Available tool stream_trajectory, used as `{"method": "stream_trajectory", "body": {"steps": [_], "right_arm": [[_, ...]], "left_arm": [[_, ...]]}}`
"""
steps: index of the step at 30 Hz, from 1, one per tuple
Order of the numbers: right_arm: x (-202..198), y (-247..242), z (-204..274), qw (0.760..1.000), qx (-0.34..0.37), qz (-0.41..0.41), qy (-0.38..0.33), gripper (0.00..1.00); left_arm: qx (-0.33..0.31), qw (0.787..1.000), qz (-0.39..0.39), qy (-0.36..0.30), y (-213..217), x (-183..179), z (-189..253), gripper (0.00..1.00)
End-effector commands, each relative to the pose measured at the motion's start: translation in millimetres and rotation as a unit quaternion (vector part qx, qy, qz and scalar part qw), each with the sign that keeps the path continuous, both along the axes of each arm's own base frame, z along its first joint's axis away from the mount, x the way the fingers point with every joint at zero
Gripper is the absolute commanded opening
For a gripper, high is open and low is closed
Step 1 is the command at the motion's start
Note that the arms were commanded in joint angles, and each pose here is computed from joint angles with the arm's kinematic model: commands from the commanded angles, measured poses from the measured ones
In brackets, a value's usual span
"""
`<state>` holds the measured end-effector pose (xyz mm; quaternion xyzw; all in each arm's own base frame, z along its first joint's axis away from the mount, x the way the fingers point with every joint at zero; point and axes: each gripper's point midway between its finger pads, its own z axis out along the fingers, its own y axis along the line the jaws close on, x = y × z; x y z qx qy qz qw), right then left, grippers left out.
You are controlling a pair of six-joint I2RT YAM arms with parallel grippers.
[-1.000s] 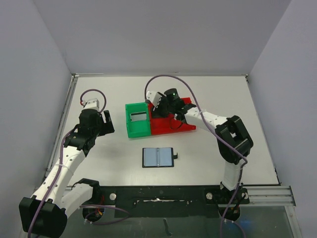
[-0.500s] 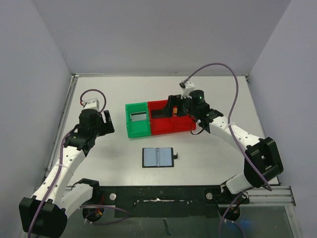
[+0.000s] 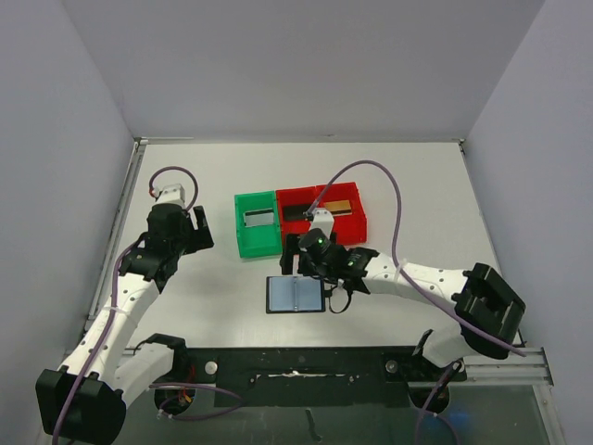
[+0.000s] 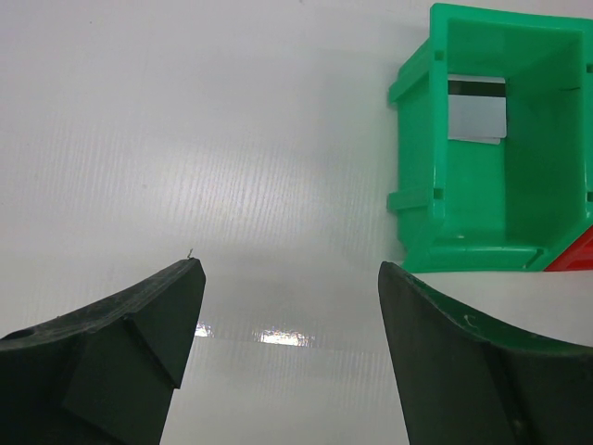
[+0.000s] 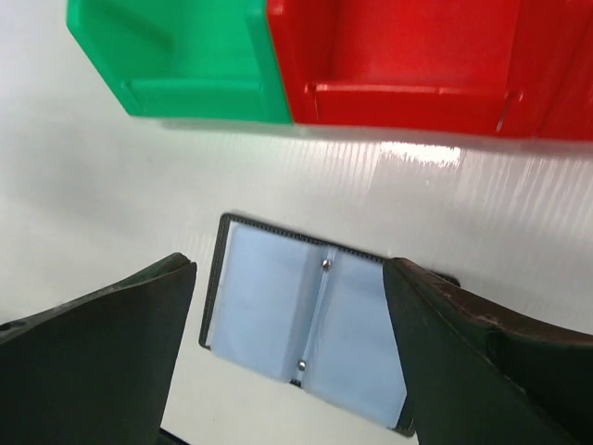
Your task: Take the credit cards out of the card holder
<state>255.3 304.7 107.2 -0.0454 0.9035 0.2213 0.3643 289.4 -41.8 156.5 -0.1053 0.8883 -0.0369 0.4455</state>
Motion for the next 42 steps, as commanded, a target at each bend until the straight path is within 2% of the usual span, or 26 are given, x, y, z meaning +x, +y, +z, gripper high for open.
{"method": "stream_trajectory", "body": {"steps": [1, 7, 16, 20, 22, 29, 31, 36, 42], "right_arm": [[0.7, -2.7, 5.0, 0.995, -0.028, -0.088, -0.023, 0.81], [-20.2, 22.2, -16.9, 0.998, -0.035, -0.053, 0.013, 0.62], [-28.5, 43.2, -36.7, 0.997, -0.048, -0.019, 0.052, 0.61], [-30.1, 51.9, -43.2, 0.997, -0.047, -0.003, 0.062, 0.56], [-32.4, 52.4, -50.7, 0.996, -0.054, -0.002, 0.074, 0.52], [-44.0, 40.9, -80.2, 0.990, -0.084, -0.008, 0.113, 0.53], [-45.4, 37.3, -85.8, 0.989, -0.092, -0.009, 0.118, 0.47], [-45.8, 32.6, -92.5, 0.989, -0.070, -0.007, 0.130, 0.22], [-49.5, 28.0, -99.8, 0.988, -0.003, -0.004, 0.153, 0.15]], "left_arm": [[0.002, 0.999, 0.004, -0.040, 3.2, 9.6, 17.3, 0.76], [0.002, 0.999, 0.008, -0.043, 4.7, 9.4, 19.2, 0.76], [0.001, 0.999, 0.006, -0.040, 3.8, 9.5, 17.5, 0.76], [0.000, 0.999, 0.003, -0.038, 2.8, 9.9, 16.7, 0.76], [0.000, 0.999, 0.005, -0.039, 4.0, 9.9, 16.8, 0.76], [0.000, 0.999, 0.004, -0.038, 3.6, 10.1, 16.4, 0.76], [0.000, 0.999, 0.004, -0.035, 3.5, 10.3, 14.8, 0.76], [-0.003, 0.999, -0.001, -0.032, 1.6, 10.8, 13.4, 0.76], [-0.003, 0.999, -0.004, -0.033, 0.7, 10.7, 13.7, 0.76]]}}
